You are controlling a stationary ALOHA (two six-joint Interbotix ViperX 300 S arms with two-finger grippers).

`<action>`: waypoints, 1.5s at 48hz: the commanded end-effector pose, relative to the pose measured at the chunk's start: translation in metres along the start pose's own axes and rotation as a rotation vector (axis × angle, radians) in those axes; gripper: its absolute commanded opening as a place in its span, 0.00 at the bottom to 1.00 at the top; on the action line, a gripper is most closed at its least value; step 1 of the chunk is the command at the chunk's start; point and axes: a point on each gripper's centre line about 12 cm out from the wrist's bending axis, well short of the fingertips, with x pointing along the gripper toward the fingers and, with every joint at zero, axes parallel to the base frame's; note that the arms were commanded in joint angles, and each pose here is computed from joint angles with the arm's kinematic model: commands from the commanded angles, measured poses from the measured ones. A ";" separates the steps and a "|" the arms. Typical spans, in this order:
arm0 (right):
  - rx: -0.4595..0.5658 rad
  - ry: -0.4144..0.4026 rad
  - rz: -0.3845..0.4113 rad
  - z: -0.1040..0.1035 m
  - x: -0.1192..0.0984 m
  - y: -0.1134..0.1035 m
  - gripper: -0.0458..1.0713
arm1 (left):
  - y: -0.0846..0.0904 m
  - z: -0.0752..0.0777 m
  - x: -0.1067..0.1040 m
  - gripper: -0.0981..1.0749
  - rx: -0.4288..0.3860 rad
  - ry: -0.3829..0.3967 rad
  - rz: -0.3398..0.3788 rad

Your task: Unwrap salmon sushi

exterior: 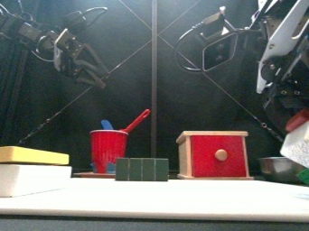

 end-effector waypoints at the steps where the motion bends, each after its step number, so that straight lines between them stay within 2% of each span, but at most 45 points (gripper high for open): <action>1: -0.002 0.021 -0.010 0.004 -0.003 0.004 0.64 | 0.001 0.005 -0.002 0.96 -0.006 -0.016 0.000; 13: -0.013 0.034 -0.025 0.008 0.004 0.007 0.66 | 0.000 0.006 -0.002 0.96 -0.006 -0.018 -0.009; 21: -0.036 0.003 -0.023 0.011 0.004 0.009 0.77 | 0.000 0.004 -0.002 0.96 -0.006 -0.012 -0.009; 30: -0.049 0.004 -0.024 0.008 0.006 0.012 0.92 | 0.000 0.002 -0.002 0.96 -0.010 -0.008 -0.008; 45: -0.084 -0.019 -0.026 0.007 0.000 0.018 0.92 | 0.001 0.003 -0.002 0.96 -0.012 -0.010 -0.001; 50: -0.104 -0.083 -0.025 0.015 -0.013 0.017 0.92 | 0.000 0.004 -0.002 0.96 -0.028 -0.009 -0.009; 59: -0.132 -0.238 0.038 0.026 -0.050 0.017 0.92 | -0.005 0.001 -0.002 0.96 -0.030 -0.002 -0.033; 65: -0.131 -0.393 0.079 0.037 -0.076 0.001 0.92 | -0.019 -0.007 -0.003 0.96 -0.008 0.019 -0.085; 72: -0.149 -0.576 0.114 0.045 -0.094 -0.024 0.92 | -0.035 -0.010 0.001 0.96 0.023 0.039 -0.135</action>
